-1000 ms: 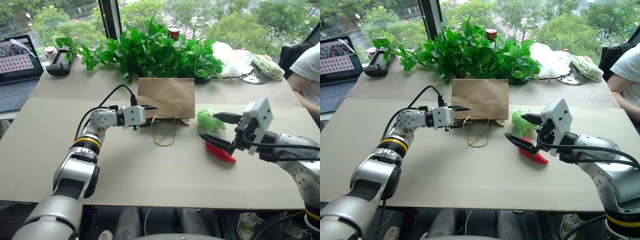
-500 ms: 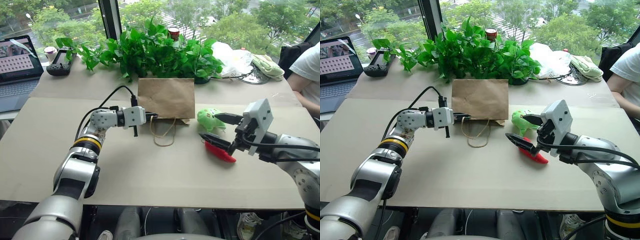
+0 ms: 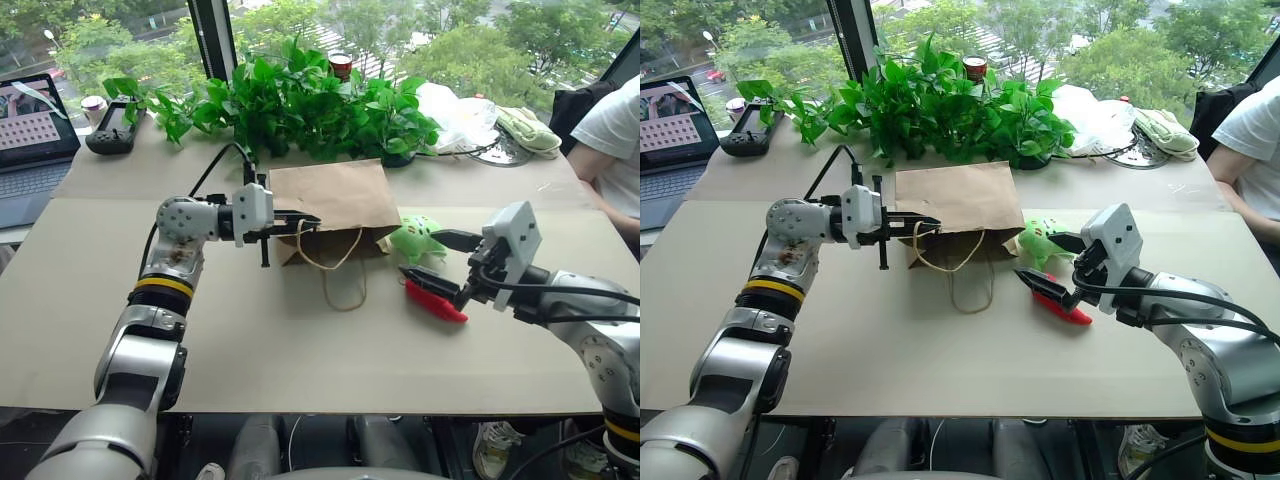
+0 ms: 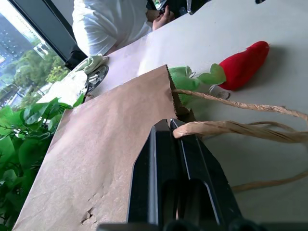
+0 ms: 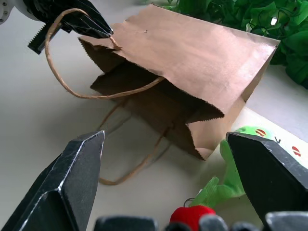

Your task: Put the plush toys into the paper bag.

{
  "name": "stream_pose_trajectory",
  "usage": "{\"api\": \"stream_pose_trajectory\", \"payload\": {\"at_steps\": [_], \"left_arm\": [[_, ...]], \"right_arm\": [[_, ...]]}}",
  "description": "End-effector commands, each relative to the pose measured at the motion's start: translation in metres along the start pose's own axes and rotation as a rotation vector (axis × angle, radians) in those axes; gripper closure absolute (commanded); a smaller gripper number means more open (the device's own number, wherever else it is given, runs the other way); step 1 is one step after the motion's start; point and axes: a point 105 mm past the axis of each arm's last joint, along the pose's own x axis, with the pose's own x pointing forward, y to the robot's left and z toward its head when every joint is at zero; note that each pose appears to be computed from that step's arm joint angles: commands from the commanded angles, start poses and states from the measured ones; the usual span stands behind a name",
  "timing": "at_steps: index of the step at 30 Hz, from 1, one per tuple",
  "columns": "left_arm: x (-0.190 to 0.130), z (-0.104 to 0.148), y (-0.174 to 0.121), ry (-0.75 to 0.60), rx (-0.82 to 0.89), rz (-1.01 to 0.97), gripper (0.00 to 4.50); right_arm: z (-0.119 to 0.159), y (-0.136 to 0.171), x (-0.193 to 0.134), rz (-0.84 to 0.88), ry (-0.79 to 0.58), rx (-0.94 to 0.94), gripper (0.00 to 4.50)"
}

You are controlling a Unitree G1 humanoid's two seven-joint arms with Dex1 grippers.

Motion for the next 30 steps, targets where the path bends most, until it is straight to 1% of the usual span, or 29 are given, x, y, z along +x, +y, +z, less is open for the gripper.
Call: {"api": "stream_pose_trajectory", "payload": {"at_steps": [1, 3, 9, 11, 12, 13, 18, 20, 22, 23, 27, 30], "left_arm": [[-0.015, 0.026, 0.012, -0.041, -0.026, 0.061, 4.47], [-0.019, 0.03, 0.017, -0.05, -0.062, 0.105, 4.47], [-0.02, 0.033, 0.015, -0.044, -0.099, 0.132, 4.47], [-0.019, 0.033, 0.014, -0.046, -0.107, 0.133, 4.5], [-0.018, 0.033, 0.013, -0.047, -0.111, 0.133, 4.5], [-0.018, 0.033, 0.013, -0.048, -0.114, 0.134, 4.5], [-0.011, 0.036, 0.013, -0.062, -0.127, 0.135, 4.5], [-0.009, 0.039, 0.013, -0.074, -0.131, 0.132, 4.5], [-0.007, 0.041, 0.014, -0.08, -0.128, 0.128, 4.5], [-0.007, 0.042, 0.014, -0.081, -0.127, 0.126, 4.5], [-0.006, 0.044, 0.015, -0.083, -0.127, 0.122, 4.5], [-0.005, 0.045, 0.016, -0.084, -0.127, 0.123, 4.5]], "right_arm": [[0.01, 0.003, 0.002, 0.008, -0.044, -0.038, 0.0], [0.01, 0.005, 0.004, 0.014, -0.047, -0.036, 0.0], [0.012, 0.014, 0.017, 0.028, -0.069, -0.018, 0.0], [0.011, 0.014, 0.021, 0.014, -0.068, -0.008, 0.55], [0.011, 0.017, 0.024, 0.023, -0.077, -0.002, 0.67], [0.011, 0.02, 0.026, 0.031, -0.083, 0.003, 0.95], [0.013, 0.049, 0.045, 0.11, -0.109, 0.054, 2.7], [0.008, 0.05, 0.058, 0.09, -0.093, 0.073, 3.4], [-0.002, 0.037, 0.075, -0.018, -0.065, 0.113, 4.15], [-0.005, 0.031, 0.082, -0.07, -0.052, 0.112, 4.44], [-0.019, 0.005, 0.103, -0.272, -0.031, 0.146, 4.44], [-0.03, 0.011, 0.114, -0.271, 0.003, 0.151, 4.44]]}}
